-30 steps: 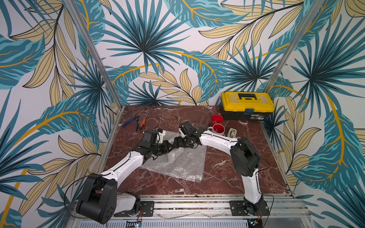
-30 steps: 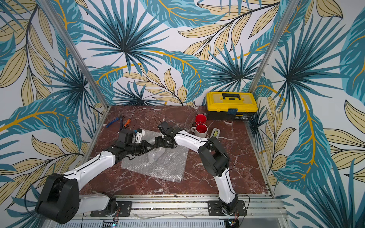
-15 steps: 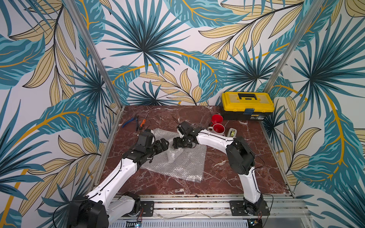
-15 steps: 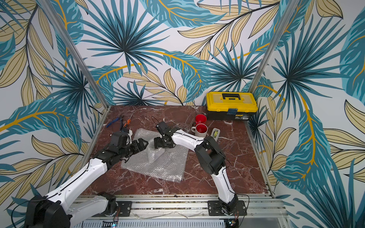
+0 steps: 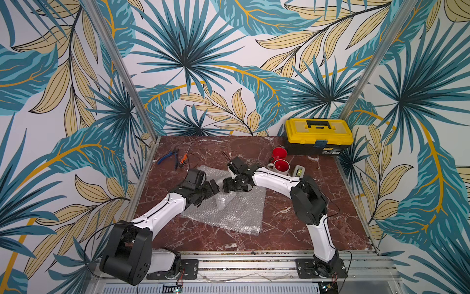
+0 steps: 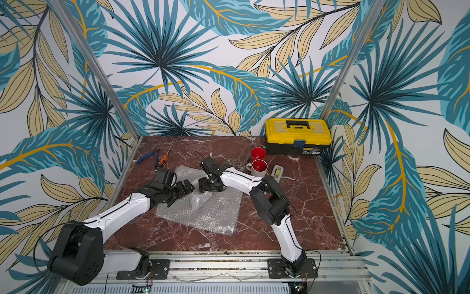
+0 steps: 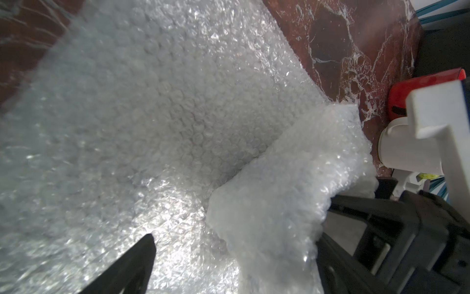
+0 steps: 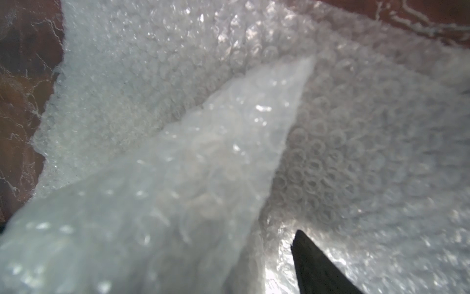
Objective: Wrap mugs in bubble wrap
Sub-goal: Wrap the mug in bubble wrap.
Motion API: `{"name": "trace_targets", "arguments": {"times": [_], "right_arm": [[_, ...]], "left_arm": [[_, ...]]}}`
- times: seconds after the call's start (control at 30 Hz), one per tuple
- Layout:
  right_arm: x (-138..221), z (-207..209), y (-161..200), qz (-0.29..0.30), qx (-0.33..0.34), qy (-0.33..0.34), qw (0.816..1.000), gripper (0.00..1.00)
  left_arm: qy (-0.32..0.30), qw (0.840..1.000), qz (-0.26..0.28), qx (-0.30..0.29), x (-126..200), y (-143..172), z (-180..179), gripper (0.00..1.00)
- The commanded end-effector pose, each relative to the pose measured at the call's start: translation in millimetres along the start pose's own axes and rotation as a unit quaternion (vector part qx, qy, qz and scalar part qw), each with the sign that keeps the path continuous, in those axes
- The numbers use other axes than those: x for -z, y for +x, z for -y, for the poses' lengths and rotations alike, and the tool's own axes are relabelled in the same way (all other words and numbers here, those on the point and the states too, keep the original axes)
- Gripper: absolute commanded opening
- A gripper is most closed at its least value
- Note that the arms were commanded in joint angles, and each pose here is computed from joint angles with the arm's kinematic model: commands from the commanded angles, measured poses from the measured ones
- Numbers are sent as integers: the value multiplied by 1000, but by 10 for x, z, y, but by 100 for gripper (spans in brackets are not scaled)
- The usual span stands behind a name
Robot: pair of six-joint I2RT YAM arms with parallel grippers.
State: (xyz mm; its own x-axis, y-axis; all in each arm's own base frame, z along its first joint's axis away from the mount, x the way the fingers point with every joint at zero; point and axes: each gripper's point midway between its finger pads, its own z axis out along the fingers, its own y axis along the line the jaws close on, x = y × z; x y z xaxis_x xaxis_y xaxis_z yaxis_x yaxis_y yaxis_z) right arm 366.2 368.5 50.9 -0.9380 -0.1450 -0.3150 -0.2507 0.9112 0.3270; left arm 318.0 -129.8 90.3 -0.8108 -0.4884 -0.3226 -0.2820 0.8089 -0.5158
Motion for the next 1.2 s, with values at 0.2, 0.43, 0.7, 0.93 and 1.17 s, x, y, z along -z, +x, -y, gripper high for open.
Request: {"name": "trace_targets", "arguments": {"times": [0.2, 0.43, 0.7, 0.93, 1.17], "right_arm": [[-290, 483, 567, -94, 5, 92, 991, 75], [-230, 442, 574, -94, 9, 83, 992, 74], [-180, 381, 542, -90, 7, 71, 993, 72], [-71, 289, 470, -78, 10, 54, 995, 72], [286, 25, 235, -24, 25, 1, 999, 72]], "left_arm": [[-20, 999, 9, 28, -158, -95, -22, 97], [-56, 997, -11, 42, -356, -14, -202, 92], [-10, 999, 31, 35, -114, -178, 22, 89], [-23, 998, 28, 41, -176, -161, -38, 74], [-42, 998, 11, 43, -288, -67, -162, 56]]}}
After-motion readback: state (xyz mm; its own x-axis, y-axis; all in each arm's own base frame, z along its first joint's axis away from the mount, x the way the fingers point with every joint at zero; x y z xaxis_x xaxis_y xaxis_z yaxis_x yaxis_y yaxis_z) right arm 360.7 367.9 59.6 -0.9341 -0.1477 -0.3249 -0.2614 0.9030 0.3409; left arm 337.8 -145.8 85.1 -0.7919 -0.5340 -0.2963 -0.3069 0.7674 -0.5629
